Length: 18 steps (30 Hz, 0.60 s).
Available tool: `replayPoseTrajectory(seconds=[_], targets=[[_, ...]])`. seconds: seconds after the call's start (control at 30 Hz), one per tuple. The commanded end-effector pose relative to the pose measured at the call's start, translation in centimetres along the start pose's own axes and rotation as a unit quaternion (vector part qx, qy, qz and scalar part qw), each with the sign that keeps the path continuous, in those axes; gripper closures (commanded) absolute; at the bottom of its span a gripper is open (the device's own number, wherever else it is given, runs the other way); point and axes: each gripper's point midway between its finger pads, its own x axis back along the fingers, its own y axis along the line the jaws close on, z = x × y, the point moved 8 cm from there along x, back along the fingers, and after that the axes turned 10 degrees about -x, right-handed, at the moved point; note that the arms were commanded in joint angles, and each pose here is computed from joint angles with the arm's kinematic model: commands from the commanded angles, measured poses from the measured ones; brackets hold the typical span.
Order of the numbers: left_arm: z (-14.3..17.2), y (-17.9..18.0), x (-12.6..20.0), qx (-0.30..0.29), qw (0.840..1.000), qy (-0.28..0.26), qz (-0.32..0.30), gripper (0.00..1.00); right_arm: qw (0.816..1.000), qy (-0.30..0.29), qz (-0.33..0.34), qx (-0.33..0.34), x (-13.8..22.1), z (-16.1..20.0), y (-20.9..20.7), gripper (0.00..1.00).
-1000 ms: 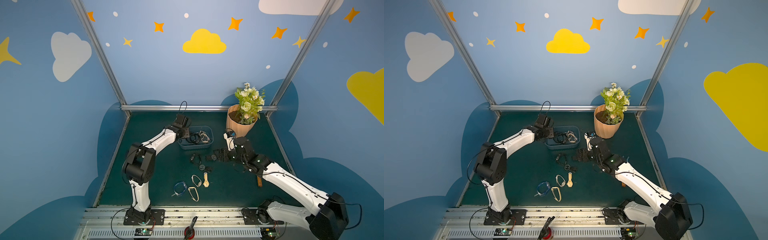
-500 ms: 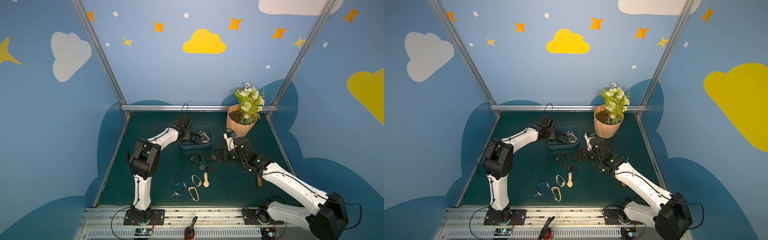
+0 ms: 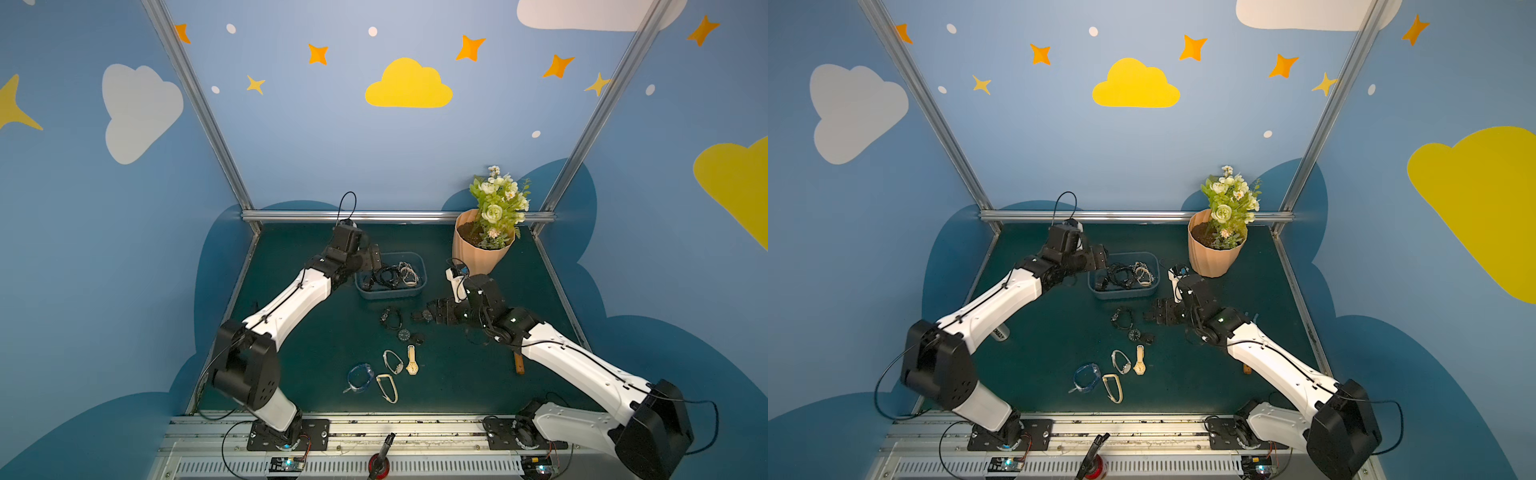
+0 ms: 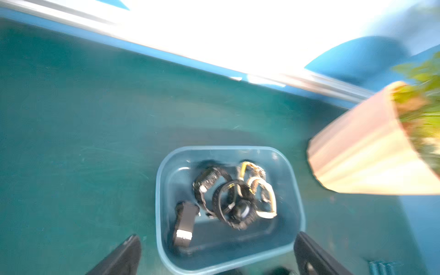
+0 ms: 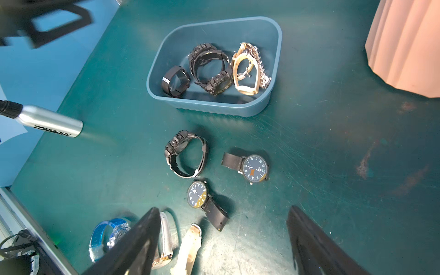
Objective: Put the watch into the storage box
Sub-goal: Place the watch in the storage box.
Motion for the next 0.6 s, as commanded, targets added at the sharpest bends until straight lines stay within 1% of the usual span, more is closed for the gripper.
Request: replayPoseTrajectory(seconds=[0.0,0.13,0.23,0.33,0.43,0.57], targets=[[1.9,0.5,2.2,0.030,0.999,-0.014,0.028,0.00,1.000,0.007,0.003,-0.013,0.2,-0.4,0.3,0.16],[5.4,1.6,5.0,0.065,0.996,-0.027,0.059,0.00,0.999,0.028,0.003,-0.023,-0.3,0.3,0.0,0.16],[8.2,2.7,6.4,0.086,0.994,-0.023,0.057,0.00,0.998,0.051,0.001,-0.036,-0.9,1.1,-0.1,0.16],[10.1,3.7,7.3,0.101,0.994,-0.025,0.043,0.00,0.996,0.077,-0.002,-0.052,-1.7,2.2,-0.2,0.16],[11.0,4.2,7.8,0.111,0.992,-0.036,0.042,0.00,0.993,0.098,0.001,-0.069,-2.4,3.4,-0.5,0.17],[11.0,4.3,8.0,0.117,0.992,-0.041,0.037,0.00,0.989,0.119,0.008,-0.084,-3.2,4.8,-0.6,0.19]])
